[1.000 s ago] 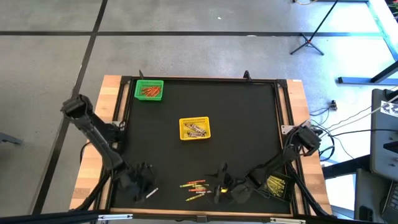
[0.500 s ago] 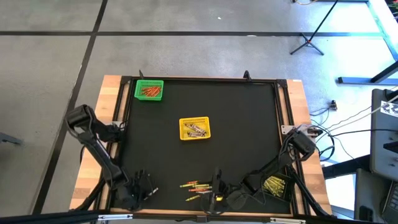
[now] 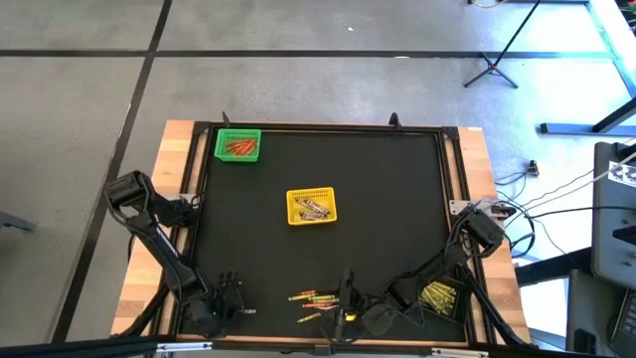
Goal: Sort crayons
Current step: Put the black crayon into the yellow bin
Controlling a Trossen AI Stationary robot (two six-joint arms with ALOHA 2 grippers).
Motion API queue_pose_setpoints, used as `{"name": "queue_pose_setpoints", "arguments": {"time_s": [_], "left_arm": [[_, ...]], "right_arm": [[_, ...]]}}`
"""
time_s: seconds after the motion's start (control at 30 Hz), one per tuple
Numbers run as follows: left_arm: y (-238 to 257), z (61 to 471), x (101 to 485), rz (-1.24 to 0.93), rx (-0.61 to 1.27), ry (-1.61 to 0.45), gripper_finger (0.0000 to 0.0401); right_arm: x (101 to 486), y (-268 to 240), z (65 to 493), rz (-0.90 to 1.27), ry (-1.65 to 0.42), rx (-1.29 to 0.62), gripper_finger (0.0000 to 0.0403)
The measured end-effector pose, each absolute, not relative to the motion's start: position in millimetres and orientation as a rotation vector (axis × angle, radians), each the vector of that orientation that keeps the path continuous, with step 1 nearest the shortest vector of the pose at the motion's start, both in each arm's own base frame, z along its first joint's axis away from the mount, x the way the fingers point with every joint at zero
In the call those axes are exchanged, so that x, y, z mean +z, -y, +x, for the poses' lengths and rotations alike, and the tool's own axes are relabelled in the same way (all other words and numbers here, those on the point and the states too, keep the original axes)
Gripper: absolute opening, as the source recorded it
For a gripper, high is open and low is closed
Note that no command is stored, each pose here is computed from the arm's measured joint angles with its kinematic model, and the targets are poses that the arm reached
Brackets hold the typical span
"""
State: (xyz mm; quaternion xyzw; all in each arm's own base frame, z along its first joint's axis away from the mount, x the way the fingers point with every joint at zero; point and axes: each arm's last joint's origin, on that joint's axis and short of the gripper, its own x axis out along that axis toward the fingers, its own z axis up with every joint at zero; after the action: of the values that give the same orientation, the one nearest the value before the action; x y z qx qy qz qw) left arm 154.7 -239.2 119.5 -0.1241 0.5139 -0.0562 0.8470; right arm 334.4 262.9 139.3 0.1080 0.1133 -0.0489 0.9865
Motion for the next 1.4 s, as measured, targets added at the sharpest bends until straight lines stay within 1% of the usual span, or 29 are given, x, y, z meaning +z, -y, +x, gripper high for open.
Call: {"name": "queue_pose_setpoints", "arguments": {"time_s": [0.07,0.23,0.4,0.5,0.7,0.77,0.83,1.0,1.13,1.3,1.4], "left_arm": [[239,155,120,-0.249,-0.127,-1.082,0.0007],[234,158,127,-0.233,-0.155,-1.072,0.0014],[228,162,148,-0.184,-0.153,-0.926,0.0015],[224,165,159,-0.120,-0.122,-0.817,0.0015],[219,180,165,0.002,-0.067,-0.605,0.0015],[213,183,160,0.020,-0.065,-0.541,0.0015],[207,187,156,-0.008,-0.090,-0.457,0.0015],[183,191,154,-0.078,-0.118,-0.217,0.0015],[169,194,160,-0.056,-0.139,-0.088,0.0015],[160,206,166,-0.002,-0.152,-0.049,0.0015],[156,209,167,0.027,-0.138,-0.041,0.0015]], "right_arm": [[139,-263,334,0.218,-0.227,-0.098,0.0222],[139,-261,336,0.218,-0.226,-0.104,0.0222],[140,-251,343,0.203,-0.214,-0.133,0.0225],[142,-244,350,0.226,-0.209,-0.108,0.0243],[146,-228,365,0.230,-0.200,-0.036,0.0297],[147,-225,367,0.198,-0.188,-0.035,0.0306],[149,-224,368,0.157,-0.167,-0.037,0.0309],[158,-221,372,0.093,-0.087,-0.023,0.0297],[163,-213,377,0.059,-0.048,-0.031,0.0276],[170,-197,387,0.048,0.018,-0.022,0.0247],[175,-186,392,0.024,0.066,0.016,0.0236]]}}
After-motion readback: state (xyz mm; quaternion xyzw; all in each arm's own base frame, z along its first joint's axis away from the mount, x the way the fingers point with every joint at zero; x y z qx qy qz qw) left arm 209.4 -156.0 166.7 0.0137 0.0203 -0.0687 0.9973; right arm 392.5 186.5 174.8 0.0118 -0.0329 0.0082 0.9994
